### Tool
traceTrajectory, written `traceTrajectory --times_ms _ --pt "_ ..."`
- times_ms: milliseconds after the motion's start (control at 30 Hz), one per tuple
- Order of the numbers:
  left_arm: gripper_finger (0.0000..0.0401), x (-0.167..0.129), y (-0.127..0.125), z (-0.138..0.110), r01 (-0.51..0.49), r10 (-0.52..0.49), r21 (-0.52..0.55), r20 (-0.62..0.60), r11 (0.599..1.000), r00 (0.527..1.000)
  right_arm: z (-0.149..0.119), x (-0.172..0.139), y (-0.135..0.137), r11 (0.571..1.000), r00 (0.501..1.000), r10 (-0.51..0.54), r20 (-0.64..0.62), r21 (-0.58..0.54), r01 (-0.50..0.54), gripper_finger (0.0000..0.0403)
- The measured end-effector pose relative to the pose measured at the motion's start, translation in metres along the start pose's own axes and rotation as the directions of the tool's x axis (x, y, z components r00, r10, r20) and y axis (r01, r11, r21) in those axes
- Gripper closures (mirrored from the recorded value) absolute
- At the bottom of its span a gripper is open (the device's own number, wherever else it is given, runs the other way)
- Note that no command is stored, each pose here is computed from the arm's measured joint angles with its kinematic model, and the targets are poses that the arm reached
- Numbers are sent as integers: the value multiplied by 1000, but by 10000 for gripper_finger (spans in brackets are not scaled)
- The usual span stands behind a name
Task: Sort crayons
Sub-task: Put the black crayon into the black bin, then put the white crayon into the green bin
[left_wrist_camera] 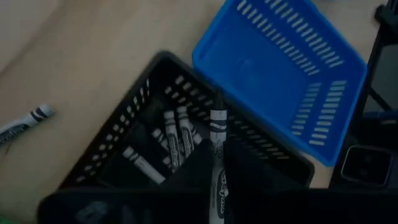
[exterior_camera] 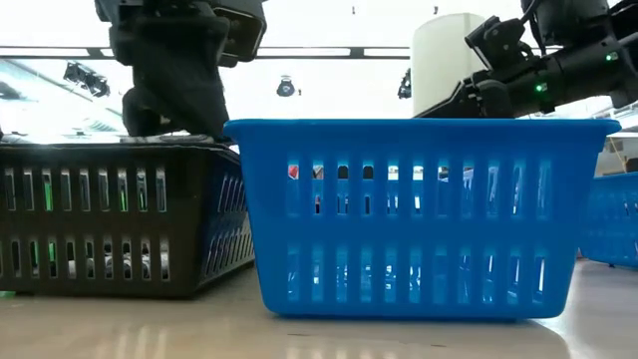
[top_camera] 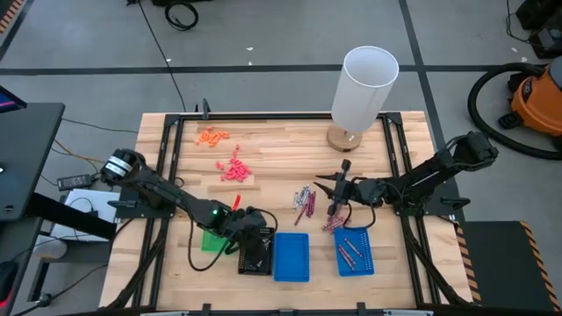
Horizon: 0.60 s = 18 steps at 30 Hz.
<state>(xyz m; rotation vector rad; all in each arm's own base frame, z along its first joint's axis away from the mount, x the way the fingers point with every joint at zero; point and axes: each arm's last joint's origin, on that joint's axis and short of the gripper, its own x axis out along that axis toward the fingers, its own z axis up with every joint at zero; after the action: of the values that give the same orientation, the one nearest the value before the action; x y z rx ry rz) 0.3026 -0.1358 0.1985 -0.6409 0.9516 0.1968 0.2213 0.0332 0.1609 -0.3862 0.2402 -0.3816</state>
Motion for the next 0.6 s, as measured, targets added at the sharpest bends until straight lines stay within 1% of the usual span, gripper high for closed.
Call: traceTrajectory --times_ms 133,200,267,367,467,533,600 --pt "302 0 2 -3 -20 21 22 -23 1000 1000 0 0 1 1000 1000 8 3 6 -8 298" --pt "274 -2 5 -2 -28 31 56 -51 998 998 1 -1 2 1000 1000 18 7 17 -18 298" --pt "254 -8 7 3 -18 22 93 -44 996 999 1 -2 3 999 999 35 13 18 -35 298" --pt "242 -18 14 12 -30 35 142 -30 989 999 1 -3 5 999 999 48 18 17 -48 298" --pt "240 -20 25 20 -88 97 199 -32 976 995 1 -3 5 999 999 49 18 18 -49 298" --pt "240 -19 35 23 -138 158 274 -52 952 986 1 -3 5 999 999 49 17 17 -49 298" --pt "240 -13 43 27 -167 201 337 -68 926 977 1 -3 5 999 999 49 17 17 -49 298"
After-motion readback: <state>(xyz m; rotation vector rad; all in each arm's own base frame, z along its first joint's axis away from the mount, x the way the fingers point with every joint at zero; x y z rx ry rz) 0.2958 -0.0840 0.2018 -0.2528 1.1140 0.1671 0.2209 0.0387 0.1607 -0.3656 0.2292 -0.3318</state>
